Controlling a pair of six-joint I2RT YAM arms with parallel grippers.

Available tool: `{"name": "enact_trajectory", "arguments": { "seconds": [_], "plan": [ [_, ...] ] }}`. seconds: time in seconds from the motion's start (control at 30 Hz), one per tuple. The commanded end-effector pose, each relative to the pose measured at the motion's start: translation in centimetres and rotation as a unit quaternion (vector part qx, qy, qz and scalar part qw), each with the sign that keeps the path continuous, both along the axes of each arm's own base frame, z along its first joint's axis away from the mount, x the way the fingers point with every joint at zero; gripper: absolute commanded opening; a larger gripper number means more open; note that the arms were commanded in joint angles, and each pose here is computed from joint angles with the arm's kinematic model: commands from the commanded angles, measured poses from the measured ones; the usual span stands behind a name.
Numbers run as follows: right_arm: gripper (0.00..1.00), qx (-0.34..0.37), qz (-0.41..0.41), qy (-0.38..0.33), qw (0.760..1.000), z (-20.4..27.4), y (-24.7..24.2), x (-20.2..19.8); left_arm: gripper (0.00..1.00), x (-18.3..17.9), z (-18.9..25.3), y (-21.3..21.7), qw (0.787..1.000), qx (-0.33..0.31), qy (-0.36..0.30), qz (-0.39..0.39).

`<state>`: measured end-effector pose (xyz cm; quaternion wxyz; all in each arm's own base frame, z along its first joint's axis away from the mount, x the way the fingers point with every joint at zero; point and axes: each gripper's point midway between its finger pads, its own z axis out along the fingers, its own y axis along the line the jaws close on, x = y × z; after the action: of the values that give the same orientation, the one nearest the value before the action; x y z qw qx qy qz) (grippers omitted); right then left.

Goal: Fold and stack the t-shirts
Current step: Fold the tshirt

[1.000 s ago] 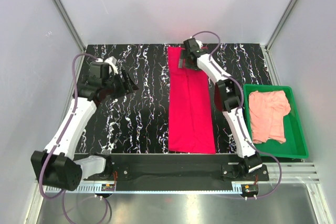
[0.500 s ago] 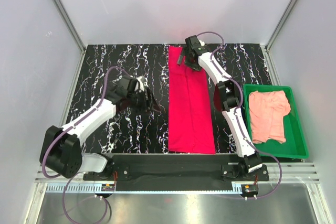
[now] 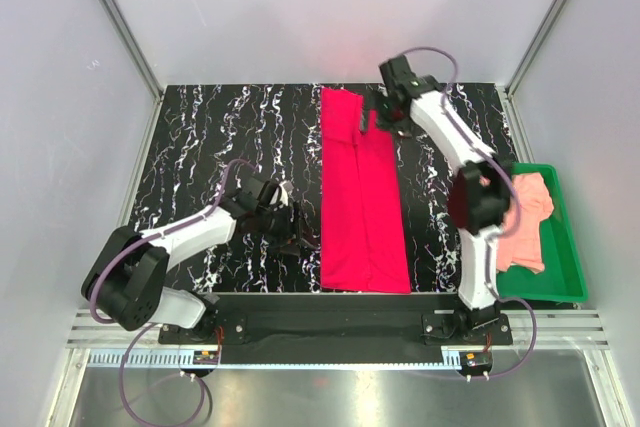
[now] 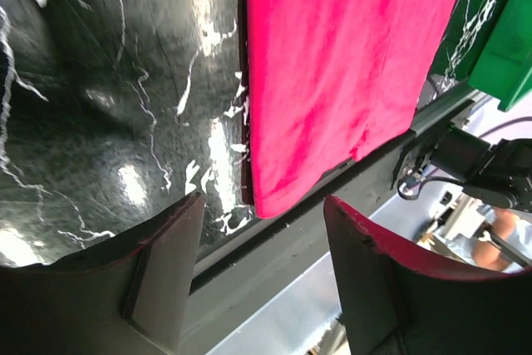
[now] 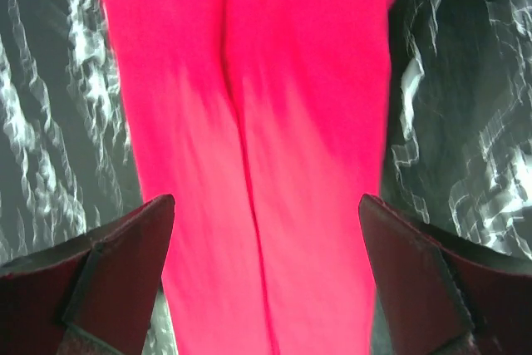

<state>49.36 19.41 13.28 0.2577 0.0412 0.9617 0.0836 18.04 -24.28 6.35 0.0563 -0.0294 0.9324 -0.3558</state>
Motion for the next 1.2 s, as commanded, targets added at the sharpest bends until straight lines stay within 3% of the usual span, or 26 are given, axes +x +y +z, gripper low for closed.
{"name": "enact_trajectory", "arguments": {
  "seconds": [0.0,0.07,0.1,0.3,0.37,0.53,0.63,0.87,1.17],
  "plan": [
    [1.00,0.017,0.033,0.026,0.999,2.1,-2.2,-8.0,0.64,-0.1,1.4,-1.5,0.999,-0.041,0.000,-0.007],
    [0.94,0.040,0.030,0.006,0.999,3.7,-2.9,-10.9,0.62,-0.4,1.2,-1.7,0.999,-0.042,0.014,-0.003],
    [0.91,0.037,0.023,0.050,0.998,0.7,-3.8,-13.9,0.61,-0.6,1.2,-1.9,0.999,-0.044,0.023,0.000],
    [0.70,0.107,-0.006,0.122,0.987,-2.4,-4.2,-23.3,0.59,-3.0,-0.8,-2.1,0.997,-0.039,0.064,0.000],
    [0.69,0.130,-0.011,0.115,0.985,-2.2,-4.0,-24.7,0.59,-3.8,-1.6,-1.8,0.996,-0.027,0.080,-0.003],
    [0.56,0.157,-0.039,0.176,0.971,-5.2,-4.4,-29.8,0.58,-4.7,-2.5,-1.6,0.996,-0.012,0.090,-0.008],
    [0.56,0.163,-0.054,0.204,0.964,-6.1,-4.7,-31.9,0.57,-5.4,-3.0,-1.9,0.995,-0.001,0.097,-0.021],
    [0.67,0.127,-0.078,0.226,0.963,-7.5,-6.7,-34.8,0.57,-6.1,-4.0,-2.6,0.993,-0.004,0.115,-0.023],
    [0.63,0.122,-0.121,0.233,0.957,-8.6,-7.2,-35.5,0.52,-5.9,-4.9,-2.4,0.993,0.035,0.111,-0.003]
  ]
}}
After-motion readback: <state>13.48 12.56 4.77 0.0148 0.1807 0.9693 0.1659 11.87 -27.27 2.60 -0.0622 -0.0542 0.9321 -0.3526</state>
